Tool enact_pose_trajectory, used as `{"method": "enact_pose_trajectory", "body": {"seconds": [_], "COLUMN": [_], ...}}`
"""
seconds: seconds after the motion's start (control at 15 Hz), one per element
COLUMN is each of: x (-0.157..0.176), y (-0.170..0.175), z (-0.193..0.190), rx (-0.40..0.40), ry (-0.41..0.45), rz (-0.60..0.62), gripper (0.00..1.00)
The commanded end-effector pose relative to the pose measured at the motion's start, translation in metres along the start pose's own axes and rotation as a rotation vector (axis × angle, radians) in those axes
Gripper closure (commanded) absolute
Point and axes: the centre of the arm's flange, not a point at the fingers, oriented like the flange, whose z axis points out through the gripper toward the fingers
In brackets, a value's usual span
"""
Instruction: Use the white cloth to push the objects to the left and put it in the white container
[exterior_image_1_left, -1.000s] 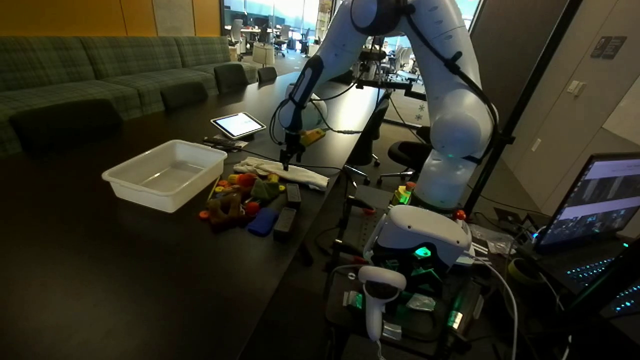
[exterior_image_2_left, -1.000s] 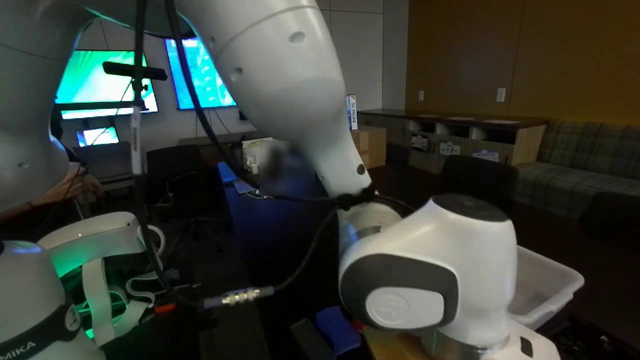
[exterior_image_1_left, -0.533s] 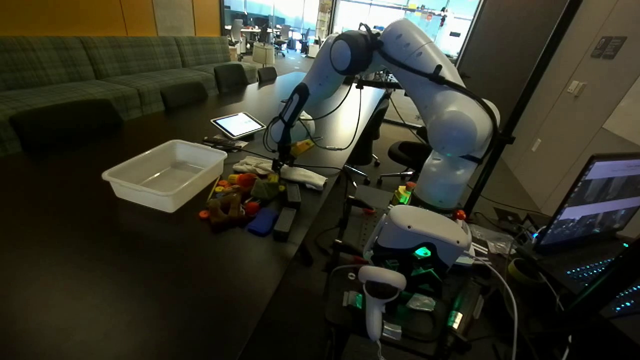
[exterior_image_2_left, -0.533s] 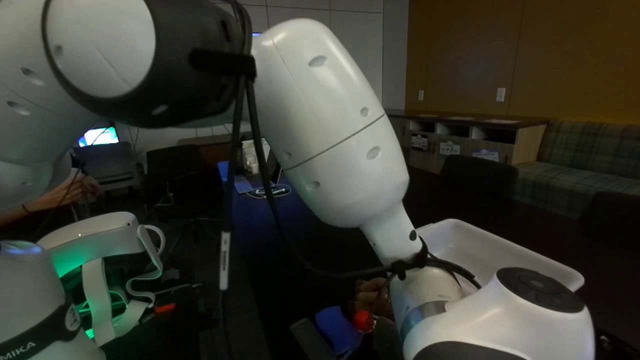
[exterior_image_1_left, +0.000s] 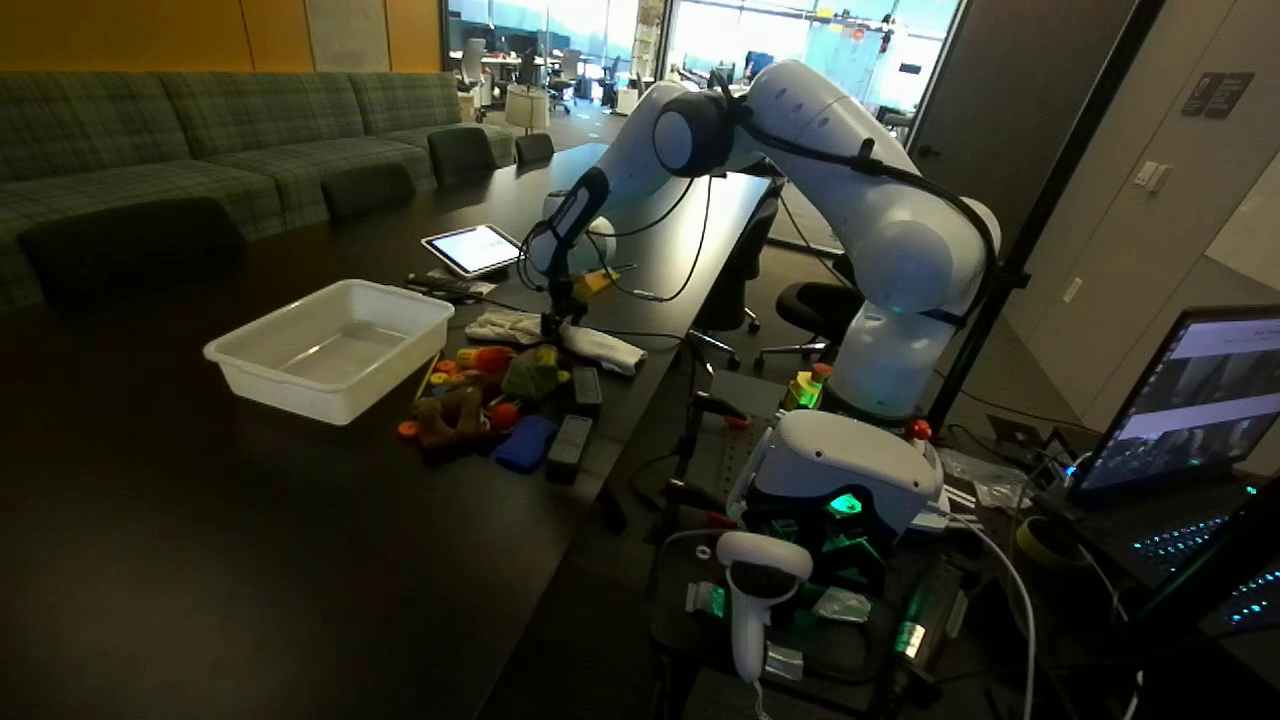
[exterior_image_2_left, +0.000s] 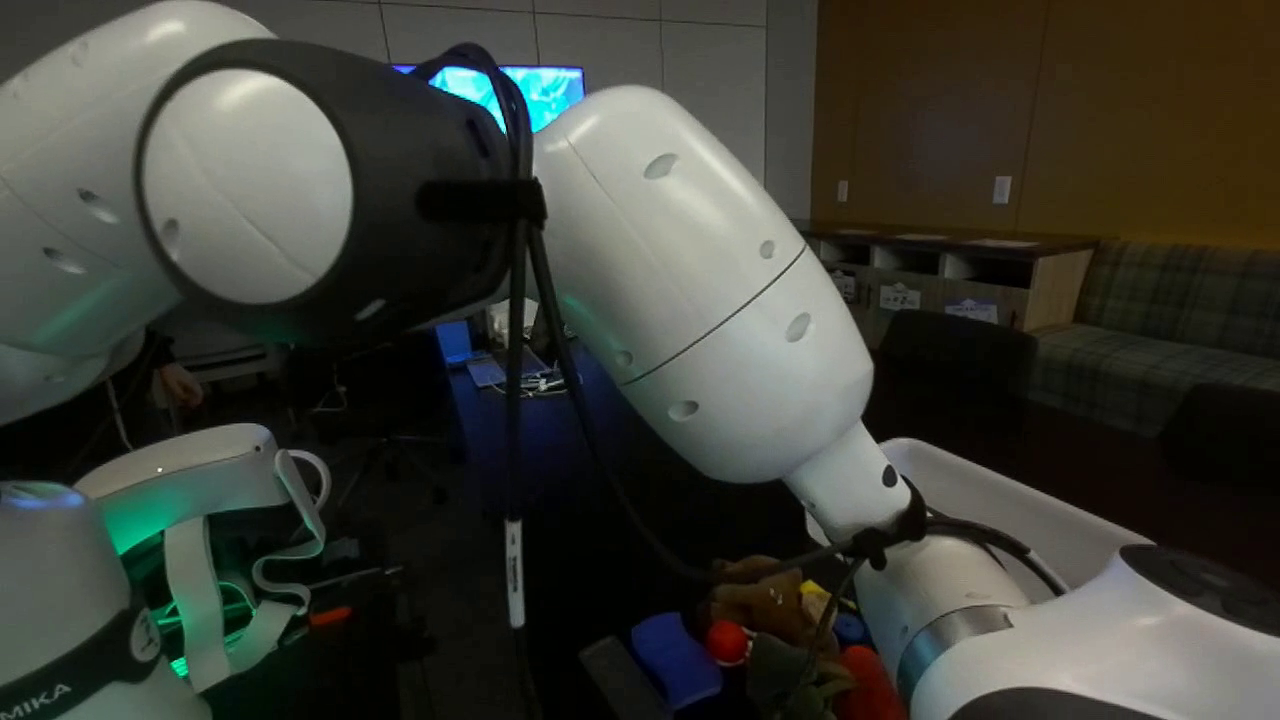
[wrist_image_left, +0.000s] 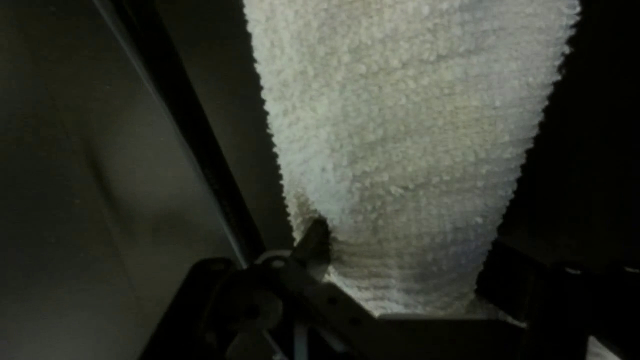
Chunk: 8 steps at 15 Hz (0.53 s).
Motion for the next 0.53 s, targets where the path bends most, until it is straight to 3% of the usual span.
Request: {"method": "enact_pose_trajectory", "body": {"seconds": [0.0, 0.33, 0.4, 0.47], "x": [0.006, -0.016, -0.023, -0.028], "y": [0.015, 0.039, 0.046, 0.053], "z": [-0.013, -0.062, -0.072, -0.08], "rx": [0.006, 0.016, 0.021, 0.025], "ry": [-0.061, -0.067, -0.068, -0.068], "rz": [-0.049, -0.081, -0.088, -0.093], "gripper": [0.6, 0.92, 0.96, 0.93]}}
